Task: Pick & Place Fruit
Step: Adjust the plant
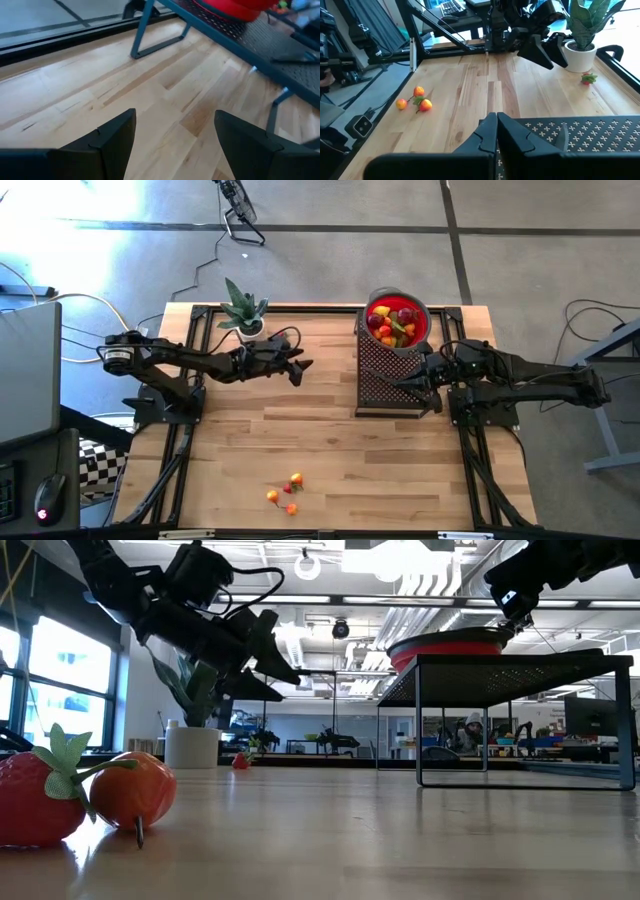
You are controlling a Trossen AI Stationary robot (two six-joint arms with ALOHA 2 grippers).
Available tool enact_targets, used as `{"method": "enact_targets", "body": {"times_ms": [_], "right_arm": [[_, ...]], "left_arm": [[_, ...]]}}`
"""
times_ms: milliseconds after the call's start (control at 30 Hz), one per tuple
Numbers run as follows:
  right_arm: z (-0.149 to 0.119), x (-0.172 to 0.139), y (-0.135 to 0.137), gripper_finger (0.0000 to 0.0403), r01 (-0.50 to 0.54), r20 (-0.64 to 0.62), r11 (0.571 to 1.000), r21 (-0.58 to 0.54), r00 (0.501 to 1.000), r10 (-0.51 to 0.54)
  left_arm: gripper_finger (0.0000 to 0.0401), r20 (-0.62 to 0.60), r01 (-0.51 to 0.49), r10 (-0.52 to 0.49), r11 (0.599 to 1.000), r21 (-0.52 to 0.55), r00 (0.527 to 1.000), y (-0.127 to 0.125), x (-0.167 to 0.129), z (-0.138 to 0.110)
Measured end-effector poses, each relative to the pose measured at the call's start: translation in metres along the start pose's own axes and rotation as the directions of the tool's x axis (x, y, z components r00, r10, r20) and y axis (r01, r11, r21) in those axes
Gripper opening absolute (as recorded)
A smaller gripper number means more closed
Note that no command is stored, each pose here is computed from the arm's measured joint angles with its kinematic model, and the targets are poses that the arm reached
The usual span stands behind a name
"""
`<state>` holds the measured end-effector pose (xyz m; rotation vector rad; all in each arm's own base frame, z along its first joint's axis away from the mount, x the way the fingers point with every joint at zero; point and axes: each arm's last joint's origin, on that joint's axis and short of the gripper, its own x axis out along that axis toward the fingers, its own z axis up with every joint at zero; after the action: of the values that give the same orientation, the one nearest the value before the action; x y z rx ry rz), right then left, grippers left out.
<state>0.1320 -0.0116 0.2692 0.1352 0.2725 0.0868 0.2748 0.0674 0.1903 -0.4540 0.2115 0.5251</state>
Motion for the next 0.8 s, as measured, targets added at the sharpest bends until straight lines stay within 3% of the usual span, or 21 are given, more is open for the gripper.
{"method": "enact_targets", "body": {"times_ms": [233, 367, 533, 800], "right_arm": [[0.0, 0.0, 0.0, 0.0005, 0.0, 0.0, 1.0, -0.002, 1.0, 0.0], [0.0, 0.0, 0.0, 0.0005, 0.0, -0.001, 1.0, -0.001, 1.0, 0.0], [0.0, 0.0, 0.0, 0.0005, 0.0, -0.001, 1.0, 0.001, 1.0, 0.0], [0.0, 0.0, 0.0, 0.0005, 0.003, 0.0, 1.0, -0.002, 1.0, -0.003]], "left_arm": [[0.0263, 0.025, -0.064, 0.064, 0.998, -0.022, 0.998, 0.002, 0.0, 0.0], [0.0245, 0.063, -0.223, 0.226, 0.973, -0.058, 0.972, 0.006, -0.001, -0.002], [0.0189, 0.081, -0.404, 0.412, 0.909, -0.103, 0.907, 0.007, -0.007, -0.012], [0.0079, 0.083, -0.471, 0.478, 0.877, -0.094, 0.874, -0.002, -0.015, -0.025]]}}
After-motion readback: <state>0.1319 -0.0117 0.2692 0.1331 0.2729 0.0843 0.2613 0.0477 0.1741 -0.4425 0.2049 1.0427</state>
